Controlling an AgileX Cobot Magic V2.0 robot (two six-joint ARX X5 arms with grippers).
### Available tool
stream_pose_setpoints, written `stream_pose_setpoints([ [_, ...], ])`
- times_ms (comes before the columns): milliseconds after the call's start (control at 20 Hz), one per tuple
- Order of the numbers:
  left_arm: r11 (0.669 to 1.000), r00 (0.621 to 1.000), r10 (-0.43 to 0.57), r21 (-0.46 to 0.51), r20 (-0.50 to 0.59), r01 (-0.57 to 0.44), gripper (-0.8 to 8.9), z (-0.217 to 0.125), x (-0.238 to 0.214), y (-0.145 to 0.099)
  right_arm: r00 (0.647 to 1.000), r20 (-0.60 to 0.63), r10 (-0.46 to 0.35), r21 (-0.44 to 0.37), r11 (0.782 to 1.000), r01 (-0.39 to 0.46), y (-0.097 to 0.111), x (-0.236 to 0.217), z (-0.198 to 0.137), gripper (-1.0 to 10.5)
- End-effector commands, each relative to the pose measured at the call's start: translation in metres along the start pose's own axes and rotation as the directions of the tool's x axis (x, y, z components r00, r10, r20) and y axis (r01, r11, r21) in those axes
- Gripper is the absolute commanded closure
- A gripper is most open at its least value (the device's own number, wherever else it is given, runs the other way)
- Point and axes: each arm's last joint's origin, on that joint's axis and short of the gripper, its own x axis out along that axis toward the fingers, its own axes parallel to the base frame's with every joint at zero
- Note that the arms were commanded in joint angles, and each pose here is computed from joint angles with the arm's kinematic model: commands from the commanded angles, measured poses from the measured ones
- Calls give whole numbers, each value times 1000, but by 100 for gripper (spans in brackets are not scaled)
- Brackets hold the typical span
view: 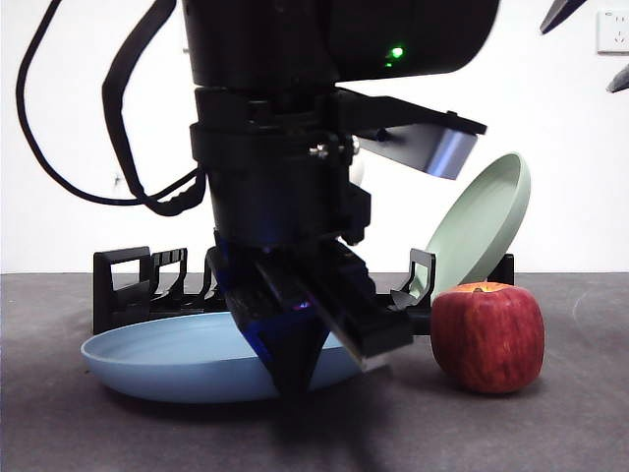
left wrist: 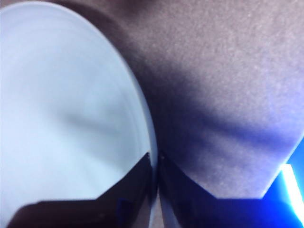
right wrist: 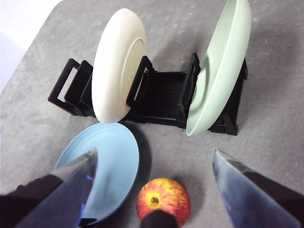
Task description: Take the blue plate from the plate rack,put the plate on the table,take the apple from the table,put the apple in the plate
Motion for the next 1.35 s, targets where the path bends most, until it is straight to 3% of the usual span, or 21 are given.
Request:
stream_pose_setpoints([
  [50,997,997,-78,2,-13,78,576,-2,3,-2,1000,7,0,-13,1000,0,1,-1,2,540],
  [150,997,997,-78,-16,-17,78,348,-3,1,-1,1000,2,4,-11,1000,-4,1,0,1,540],
  [400,979,984,-145,-127,101,158,333,3,-40,12,999,-29,26,-29,999,-27,6,2,-2,527],
  [550,976,953,-5,-205,303,70,333,4,-105,41,997,-55,59,-71,995,-63,15,7,-4,431],
  [650,950,886,170,-310,431,-31,333,-3,-159,67,994,-84,66,-105,992,-75,24,13,-7,432],
  [750,905,787,317,-417,529,-83,333,-17,-215,97,992,-126,15,-159,987,-35,32,22,-12,432],
  [850,856,687,415,-513,597,-71,333,-37,-268,123,980,-191,-52,-216,976,10,41,37,-20,432],
  [1050,780,533,537,-626,653,-19,333,-79,-343,158,934,-314,-171,-328,943,62,56,80,-37,348],
  [1200,724,468,625,-688,625,-47,334,-103,-371,169,886,-412,-212,-377,925,46,59,117,-53,345],
  [1350,699,486,651,-710,584,-83,334,-110,-371,169,842,-482,-241,-379,924,47,52,147,-66,347],
])
